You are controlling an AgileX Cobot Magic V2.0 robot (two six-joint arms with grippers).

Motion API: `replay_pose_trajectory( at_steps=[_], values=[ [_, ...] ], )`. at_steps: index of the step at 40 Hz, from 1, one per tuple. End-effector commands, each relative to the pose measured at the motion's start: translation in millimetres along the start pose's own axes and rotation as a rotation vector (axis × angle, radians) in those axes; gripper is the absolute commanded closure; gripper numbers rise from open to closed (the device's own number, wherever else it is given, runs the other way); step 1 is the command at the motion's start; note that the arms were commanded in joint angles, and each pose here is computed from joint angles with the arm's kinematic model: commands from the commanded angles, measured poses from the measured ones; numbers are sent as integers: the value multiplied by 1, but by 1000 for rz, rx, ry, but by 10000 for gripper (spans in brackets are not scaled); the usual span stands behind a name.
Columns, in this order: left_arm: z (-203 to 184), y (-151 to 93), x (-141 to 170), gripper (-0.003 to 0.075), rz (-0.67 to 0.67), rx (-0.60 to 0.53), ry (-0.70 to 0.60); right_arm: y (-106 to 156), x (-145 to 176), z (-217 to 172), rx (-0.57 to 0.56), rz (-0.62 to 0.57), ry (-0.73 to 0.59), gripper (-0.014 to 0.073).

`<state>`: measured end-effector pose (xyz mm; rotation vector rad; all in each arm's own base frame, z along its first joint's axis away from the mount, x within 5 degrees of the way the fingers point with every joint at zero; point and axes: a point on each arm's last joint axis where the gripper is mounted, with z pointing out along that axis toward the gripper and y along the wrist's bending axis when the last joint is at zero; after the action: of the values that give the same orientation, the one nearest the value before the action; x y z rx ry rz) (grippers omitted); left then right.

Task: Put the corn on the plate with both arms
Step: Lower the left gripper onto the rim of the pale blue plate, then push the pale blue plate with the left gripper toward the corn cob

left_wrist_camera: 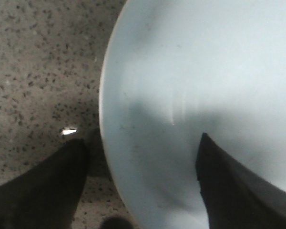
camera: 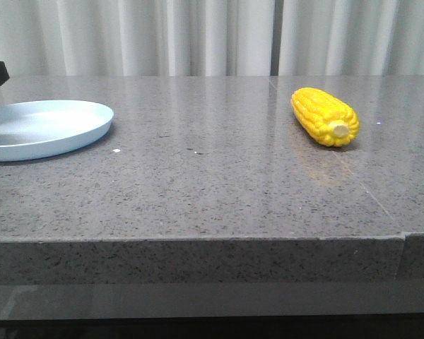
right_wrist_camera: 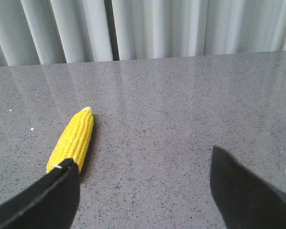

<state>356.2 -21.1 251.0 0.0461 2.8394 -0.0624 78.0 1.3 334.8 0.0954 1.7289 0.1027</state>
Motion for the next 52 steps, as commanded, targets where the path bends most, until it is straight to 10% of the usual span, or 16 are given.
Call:
replay_pose_trajectory(
  at_steps=[1,12,32,52],
  values=[
    [-20,-4,-8,414,-11,20,-92,1,-18,-2,-2,-7,-104,3],
    [-21,-4,-9,738,-14,25,-111,1,-18,-2,-2,-7,-104,3],
    [-86,-70,-33,740,55,350,-314,1,-18,-2,-2,-7,-104,3],
    [-35,-129,-39,740,141,413,-223,1,-18,-2,-2,-7,-104,3]
  ],
)
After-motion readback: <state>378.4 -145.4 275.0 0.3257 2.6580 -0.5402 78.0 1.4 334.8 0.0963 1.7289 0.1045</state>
